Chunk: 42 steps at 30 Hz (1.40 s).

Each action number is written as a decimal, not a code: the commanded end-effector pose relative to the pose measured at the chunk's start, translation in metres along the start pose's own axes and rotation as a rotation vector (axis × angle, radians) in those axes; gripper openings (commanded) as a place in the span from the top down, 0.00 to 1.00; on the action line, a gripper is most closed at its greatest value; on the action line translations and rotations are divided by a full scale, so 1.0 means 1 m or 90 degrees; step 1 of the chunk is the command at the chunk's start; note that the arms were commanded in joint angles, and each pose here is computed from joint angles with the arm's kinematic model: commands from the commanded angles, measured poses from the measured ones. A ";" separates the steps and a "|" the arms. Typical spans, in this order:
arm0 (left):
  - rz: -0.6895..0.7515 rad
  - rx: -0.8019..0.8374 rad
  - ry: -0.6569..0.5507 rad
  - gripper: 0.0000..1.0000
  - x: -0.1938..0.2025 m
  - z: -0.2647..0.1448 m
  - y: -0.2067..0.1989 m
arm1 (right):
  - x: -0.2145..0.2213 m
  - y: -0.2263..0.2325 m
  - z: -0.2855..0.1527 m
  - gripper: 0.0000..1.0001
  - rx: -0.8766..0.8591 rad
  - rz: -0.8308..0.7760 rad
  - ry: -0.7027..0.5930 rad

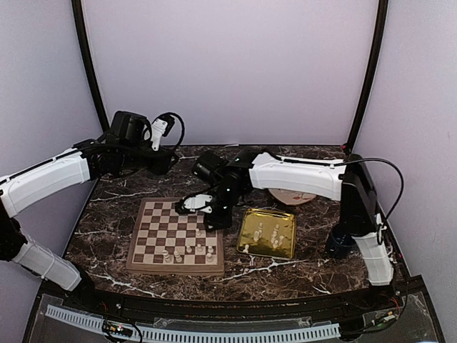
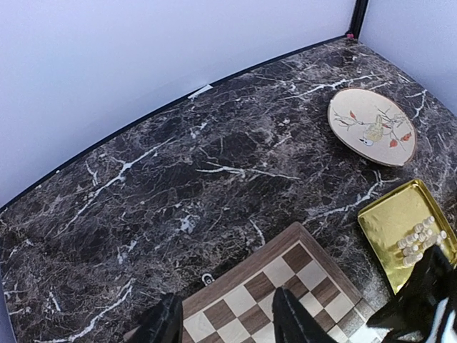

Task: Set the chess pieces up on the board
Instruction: Place the pawn on the chessboard, then pick up the pawn from the chessboard.

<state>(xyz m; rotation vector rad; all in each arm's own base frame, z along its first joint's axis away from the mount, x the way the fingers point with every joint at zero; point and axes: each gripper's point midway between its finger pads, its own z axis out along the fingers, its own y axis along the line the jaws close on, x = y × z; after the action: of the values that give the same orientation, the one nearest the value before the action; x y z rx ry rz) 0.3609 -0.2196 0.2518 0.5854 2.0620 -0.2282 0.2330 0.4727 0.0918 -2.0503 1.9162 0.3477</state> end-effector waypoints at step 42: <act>0.106 0.210 0.483 0.68 0.179 0.048 -0.128 | 0.155 -0.051 -0.145 0.55 0.149 0.213 -0.294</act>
<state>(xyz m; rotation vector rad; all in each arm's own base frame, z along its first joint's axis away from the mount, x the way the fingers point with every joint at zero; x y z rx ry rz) 0.2614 -0.2938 0.0638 1.1667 2.6813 -0.2808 0.2901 0.2747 0.1718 -1.3426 1.9018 0.5671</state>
